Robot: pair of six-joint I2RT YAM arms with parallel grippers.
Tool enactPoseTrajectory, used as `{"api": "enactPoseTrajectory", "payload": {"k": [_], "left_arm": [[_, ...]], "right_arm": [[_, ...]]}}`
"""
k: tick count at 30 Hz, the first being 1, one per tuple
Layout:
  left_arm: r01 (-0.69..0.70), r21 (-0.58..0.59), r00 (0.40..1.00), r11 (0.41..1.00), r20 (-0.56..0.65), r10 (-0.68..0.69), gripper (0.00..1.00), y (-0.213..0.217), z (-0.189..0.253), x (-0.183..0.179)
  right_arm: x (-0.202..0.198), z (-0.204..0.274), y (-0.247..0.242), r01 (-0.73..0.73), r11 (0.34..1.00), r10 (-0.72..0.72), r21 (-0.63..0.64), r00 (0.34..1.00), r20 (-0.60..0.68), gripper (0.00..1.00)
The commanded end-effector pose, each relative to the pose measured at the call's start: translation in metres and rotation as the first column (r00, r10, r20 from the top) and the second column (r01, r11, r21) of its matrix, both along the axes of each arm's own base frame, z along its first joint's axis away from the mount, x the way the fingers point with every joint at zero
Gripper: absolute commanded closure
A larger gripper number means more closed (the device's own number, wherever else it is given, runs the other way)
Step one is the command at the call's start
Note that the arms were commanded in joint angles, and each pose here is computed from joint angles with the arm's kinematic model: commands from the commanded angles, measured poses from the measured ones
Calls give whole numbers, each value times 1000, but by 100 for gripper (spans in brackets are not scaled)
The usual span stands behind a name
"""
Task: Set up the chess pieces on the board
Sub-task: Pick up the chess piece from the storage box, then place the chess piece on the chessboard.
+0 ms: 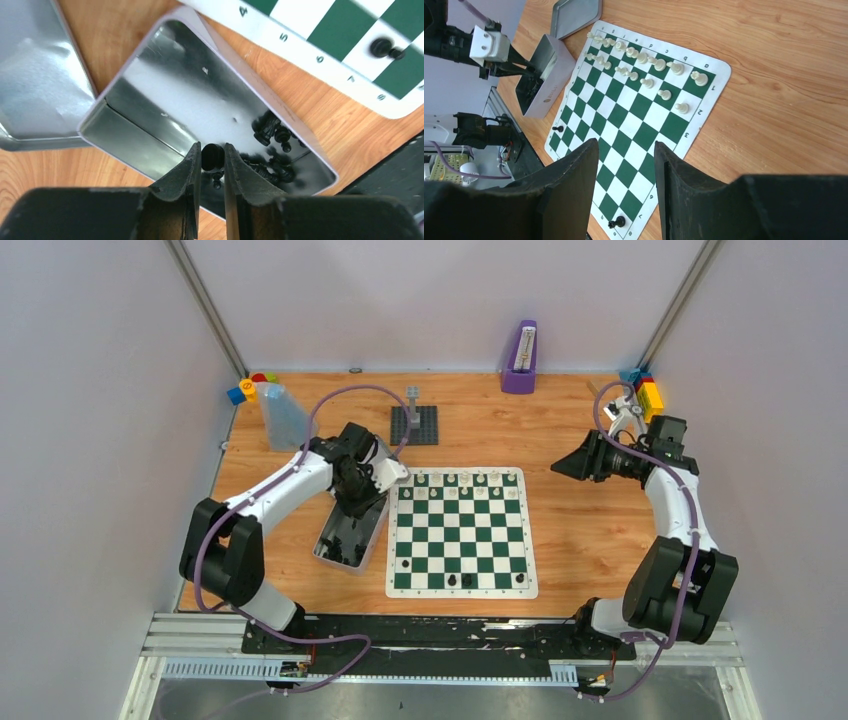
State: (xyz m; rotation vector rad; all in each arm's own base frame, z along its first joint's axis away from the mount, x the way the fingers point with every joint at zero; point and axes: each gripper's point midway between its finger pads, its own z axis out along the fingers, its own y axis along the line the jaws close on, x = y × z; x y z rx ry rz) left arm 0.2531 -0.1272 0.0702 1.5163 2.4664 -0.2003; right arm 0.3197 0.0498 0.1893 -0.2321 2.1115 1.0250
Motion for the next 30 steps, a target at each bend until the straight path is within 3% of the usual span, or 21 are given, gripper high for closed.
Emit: {"api": "enactPoseTrajectory", "payload": {"k": [1, 8, 14, 22, 29, 30], "left_arm": [[-114, -164, 993, 980, -5, 114, 79, -30, 42, 11], [-196, -369, 963, 909, -245, 108, 80, -89, 76, 11], [-336, -495, 876, 801, -477, 73, 81, -143, 104, 21], [-500, -524, 730, 689, -684, 9, 83, -191, 120, 52], [-618, -485, 614, 619, -789, -5, 84, -213, 124, 72], [-618, -498, 619, 608, -785, -14, 84, -215, 126, 76]], "right_arm": [[-4, 25, 22, -108, 994, 108, -7, 988, 114, 54], [-6, 63, 82, -270, 950, 304, -157, 912, 276, 54], [-17, 77, 143, -369, 884, 460, -287, 799, 389, 54], [-6, 59, 188, -344, 837, 513, -425, 763, 393, 56], [-7, 44, 211, -294, 801, 537, -521, 738, 409, 58], [-8, 42, 213, -287, 792, 544, -539, 731, 412, 58]]}}
